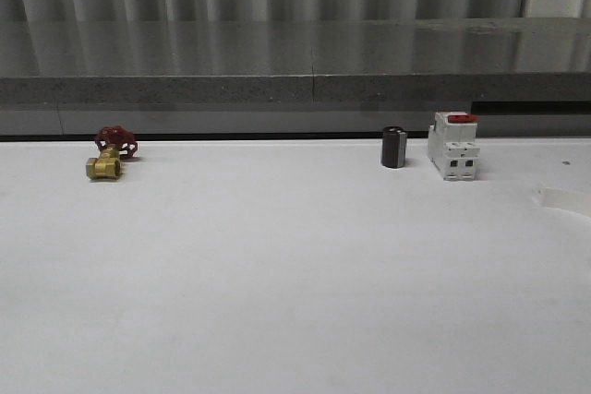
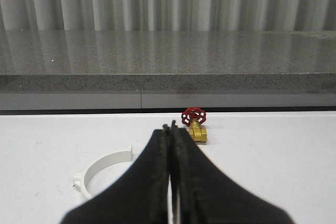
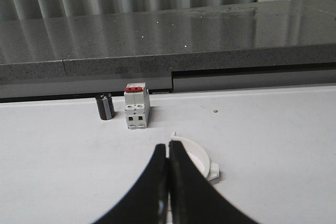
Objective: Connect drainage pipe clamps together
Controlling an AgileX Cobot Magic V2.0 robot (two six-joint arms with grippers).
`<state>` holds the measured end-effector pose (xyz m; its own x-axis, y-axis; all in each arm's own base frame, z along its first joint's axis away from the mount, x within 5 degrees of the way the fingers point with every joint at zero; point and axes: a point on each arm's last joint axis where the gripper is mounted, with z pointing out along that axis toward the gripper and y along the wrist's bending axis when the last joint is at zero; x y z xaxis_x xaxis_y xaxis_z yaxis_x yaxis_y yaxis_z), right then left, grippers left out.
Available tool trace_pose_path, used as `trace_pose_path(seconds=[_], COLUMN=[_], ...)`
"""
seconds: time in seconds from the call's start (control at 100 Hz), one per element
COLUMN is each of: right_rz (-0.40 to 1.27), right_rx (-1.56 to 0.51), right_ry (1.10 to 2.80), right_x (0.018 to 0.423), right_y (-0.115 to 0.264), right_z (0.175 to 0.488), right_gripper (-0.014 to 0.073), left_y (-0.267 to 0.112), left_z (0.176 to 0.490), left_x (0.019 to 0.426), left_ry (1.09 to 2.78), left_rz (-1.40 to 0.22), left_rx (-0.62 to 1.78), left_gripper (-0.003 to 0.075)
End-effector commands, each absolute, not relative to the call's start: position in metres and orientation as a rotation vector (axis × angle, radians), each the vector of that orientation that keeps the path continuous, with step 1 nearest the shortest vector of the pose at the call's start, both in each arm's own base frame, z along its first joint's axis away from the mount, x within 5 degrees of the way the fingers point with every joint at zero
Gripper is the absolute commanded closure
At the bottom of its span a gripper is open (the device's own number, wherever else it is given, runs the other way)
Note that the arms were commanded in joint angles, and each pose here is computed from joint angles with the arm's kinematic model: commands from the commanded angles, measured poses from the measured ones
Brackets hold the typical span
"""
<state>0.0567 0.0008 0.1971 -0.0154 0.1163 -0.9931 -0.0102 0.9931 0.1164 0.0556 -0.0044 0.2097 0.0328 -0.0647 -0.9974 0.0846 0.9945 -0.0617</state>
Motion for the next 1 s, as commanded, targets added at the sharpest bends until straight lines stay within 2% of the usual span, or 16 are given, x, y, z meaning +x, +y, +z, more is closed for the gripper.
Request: trace_pose_path(seconds=[0.0,0.33,0.54,0.65,0.8,0.87,0.99], right_rz=[0.096,0.096,0.096,0.096,0.096,0.096,0.096], right_rx=[0.07,0.07,0.07,0.07,0.07,0.07,0.07], right_ry=[1.463,1.463,1.463,1.463,1.463,1.463,1.463], right_x=[0.054,0.054,0.054,0.054,0.054,0.054,0.054], right_y=[0.001,0.001,0.001,0.001,0.001,0.001,0.001], right_z=[0.211,0.211,0.211,0.211,0.211,0.211,0.211], right_gripper=[0.0713,0.0713,0.0713,0.0713,0.0713,0.0713,0.0713], left_y=[-0.005,-0.005,-0.006,-0.005,-0.003,-0.003,-0.002], left_z=[0.207,0.207,0.219,0.242,0.293,0.315,0.344], left_x=[0.054,0.054,0.052,0.048,0.047,0.052,0.065], left_ry=[1.457,1.455,1.382,1.369,1.376,1.424,1.629], left_rz=[-0.136,-0.136,-0.099,-0.101,-0.103,-0.105,-0.084], left_rx=[0.018,0.018,0.063,0.049,0.029,0.015,-0.014], left_gripper=[0.074,0.074,0.074,0.074,0.074,0.074,0.074])
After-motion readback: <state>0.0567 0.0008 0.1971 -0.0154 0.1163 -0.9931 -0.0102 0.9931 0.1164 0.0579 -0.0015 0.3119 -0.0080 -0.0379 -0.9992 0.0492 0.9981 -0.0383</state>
